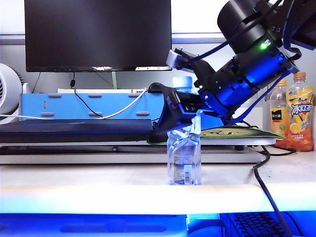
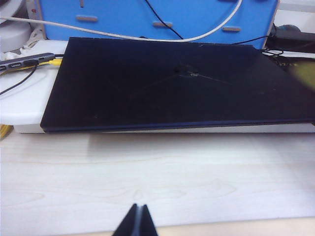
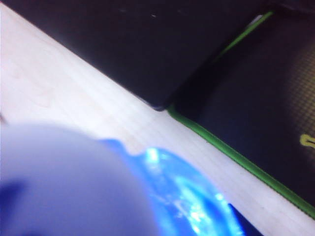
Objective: Pick up the mineral water bottle and place it on the laptop.
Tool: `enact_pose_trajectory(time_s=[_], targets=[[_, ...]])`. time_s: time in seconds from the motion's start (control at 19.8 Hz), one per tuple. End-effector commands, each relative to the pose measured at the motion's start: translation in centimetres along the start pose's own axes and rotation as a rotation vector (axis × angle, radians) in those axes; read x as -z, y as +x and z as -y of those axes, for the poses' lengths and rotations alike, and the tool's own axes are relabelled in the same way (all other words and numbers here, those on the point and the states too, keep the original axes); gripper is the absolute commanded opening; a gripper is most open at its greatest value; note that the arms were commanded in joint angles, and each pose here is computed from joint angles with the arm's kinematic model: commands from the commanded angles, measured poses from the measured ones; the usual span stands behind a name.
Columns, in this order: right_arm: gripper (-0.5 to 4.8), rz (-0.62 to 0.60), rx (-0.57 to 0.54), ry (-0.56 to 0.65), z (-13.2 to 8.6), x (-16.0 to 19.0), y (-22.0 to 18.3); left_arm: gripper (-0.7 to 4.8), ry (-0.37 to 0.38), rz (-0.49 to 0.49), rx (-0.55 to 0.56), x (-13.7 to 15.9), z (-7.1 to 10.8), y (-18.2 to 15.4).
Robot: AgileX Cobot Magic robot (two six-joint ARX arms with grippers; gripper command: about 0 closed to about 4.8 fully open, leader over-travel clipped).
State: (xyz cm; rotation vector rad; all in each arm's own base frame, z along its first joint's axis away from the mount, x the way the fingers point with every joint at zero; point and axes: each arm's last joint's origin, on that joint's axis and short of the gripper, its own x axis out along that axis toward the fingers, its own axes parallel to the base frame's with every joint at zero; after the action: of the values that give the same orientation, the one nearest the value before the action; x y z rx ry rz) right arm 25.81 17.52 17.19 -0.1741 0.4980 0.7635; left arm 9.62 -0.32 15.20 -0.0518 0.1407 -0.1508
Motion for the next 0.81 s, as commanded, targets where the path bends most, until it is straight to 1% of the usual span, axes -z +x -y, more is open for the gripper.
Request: enact_pose_trajectory(time_s=[0.05, 0.1, 0.15, 0.2, 0.25, 0.35, 0.61, 0.66, 0.71, 0.81], targets=[[4.79, 0.006, 0.029, -0.009, 0.1, -0.2, 0.2, -0.02, 0.001, -0.004, 0.006, 0.0, 0.0, 0.0], [2.09, 0.002, 0.036, -0.010, 0.0, -0.1, 0.2, -0.02, 0.001, -0.004, 0.006, 0.0, 0.0, 0.0], [0.13, 0.004, 0.035, -0.010, 0.0, -0.1, 0.2, -0.02, 0.001, -0.004, 0.006, 0.0, 0.0, 0.0], [-0.01, 0.014, 0.037, -0.011, 0.0, -0.2, 0.2, -0.02, 0.000, -0.005, 0.006, 0.0, 0.0, 0.0], [-0.01, 0.027, 0.039, -0.013, 0.1, -0.4, 0.2, -0.02, 0.000, -0.004, 0.006, 0.0, 0.0, 0.0], [-0.01, 0.062, 0.055, -0.018, 0.2, -1.8, 0.2, -0.02, 0.001, -0.004, 0.006, 0.0, 0.0, 0.0], [-0.01, 0.213, 0.063, -0.046, 0.6, -10.3, -0.5, -0.02, 0.000, -0.004, 0.006, 0.0, 0.0, 0.0], [-0.01, 0.253, 0.067, -0.053, 0.7, -12.0, -0.9, -0.02, 0.000, -0.004, 0.006, 0.0, 0.0, 0.0], [-0.01, 0.320, 0.072, -0.066, 0.8, -14.8, -1.5, -0.02, 0.000, -0.004, 0.006, 0.0, 0.0, 0.0], [-0.01, 0.374, 0.075, -0.075, 1.1, -17.4, -0.9, -0.02, 0.000, -0.005, 0.006, 0.0, 0.0, 0.0]])
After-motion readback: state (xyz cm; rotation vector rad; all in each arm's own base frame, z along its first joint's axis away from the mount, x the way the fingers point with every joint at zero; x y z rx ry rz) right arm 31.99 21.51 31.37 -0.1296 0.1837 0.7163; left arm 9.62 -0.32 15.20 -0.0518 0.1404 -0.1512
